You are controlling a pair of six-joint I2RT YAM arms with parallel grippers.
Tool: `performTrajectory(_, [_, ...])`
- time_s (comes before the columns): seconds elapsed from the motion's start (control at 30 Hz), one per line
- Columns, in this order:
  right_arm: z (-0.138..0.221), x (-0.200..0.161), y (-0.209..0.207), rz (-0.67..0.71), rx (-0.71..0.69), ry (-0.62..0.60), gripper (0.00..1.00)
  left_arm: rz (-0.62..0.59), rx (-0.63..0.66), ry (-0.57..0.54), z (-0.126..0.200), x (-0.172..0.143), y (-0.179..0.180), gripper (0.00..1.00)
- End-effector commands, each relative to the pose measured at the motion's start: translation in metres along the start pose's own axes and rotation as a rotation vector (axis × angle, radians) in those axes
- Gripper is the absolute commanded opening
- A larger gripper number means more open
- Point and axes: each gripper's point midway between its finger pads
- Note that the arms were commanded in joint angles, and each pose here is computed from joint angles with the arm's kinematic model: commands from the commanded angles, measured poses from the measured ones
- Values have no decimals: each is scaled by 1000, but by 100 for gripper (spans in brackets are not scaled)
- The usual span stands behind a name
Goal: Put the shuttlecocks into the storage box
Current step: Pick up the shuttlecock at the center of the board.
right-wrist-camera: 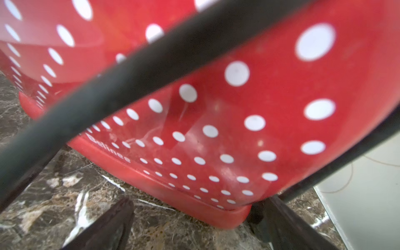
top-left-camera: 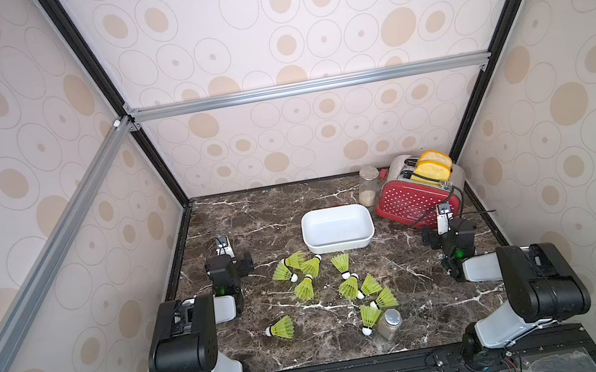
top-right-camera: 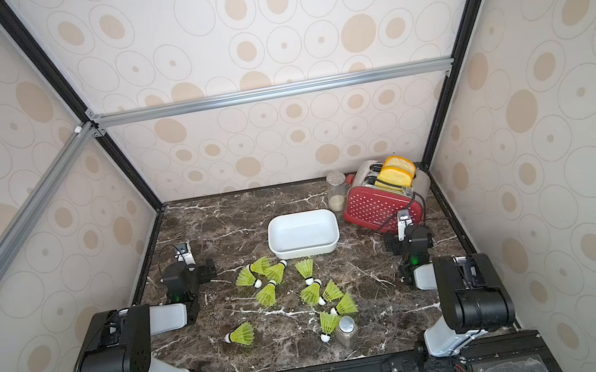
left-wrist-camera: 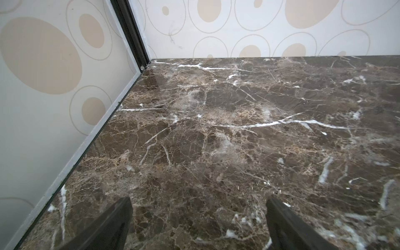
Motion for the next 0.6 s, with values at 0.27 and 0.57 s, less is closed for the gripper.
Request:
performTrajectory(0.27, [1,2,1,-7,8,-5,100,-7,1,-25,0,11,1,99])
performTrajectory(0.57, [1,2,1,-7,8,-2,100,-5,1,-25,0,11,1,99])
Point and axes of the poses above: each gripper's point midway between its finger pads, its own z axis back along the fingers, its own y axis along the line the jaws close on, x = y × z, and after that the axes turned 4 degrees about z, right-handed
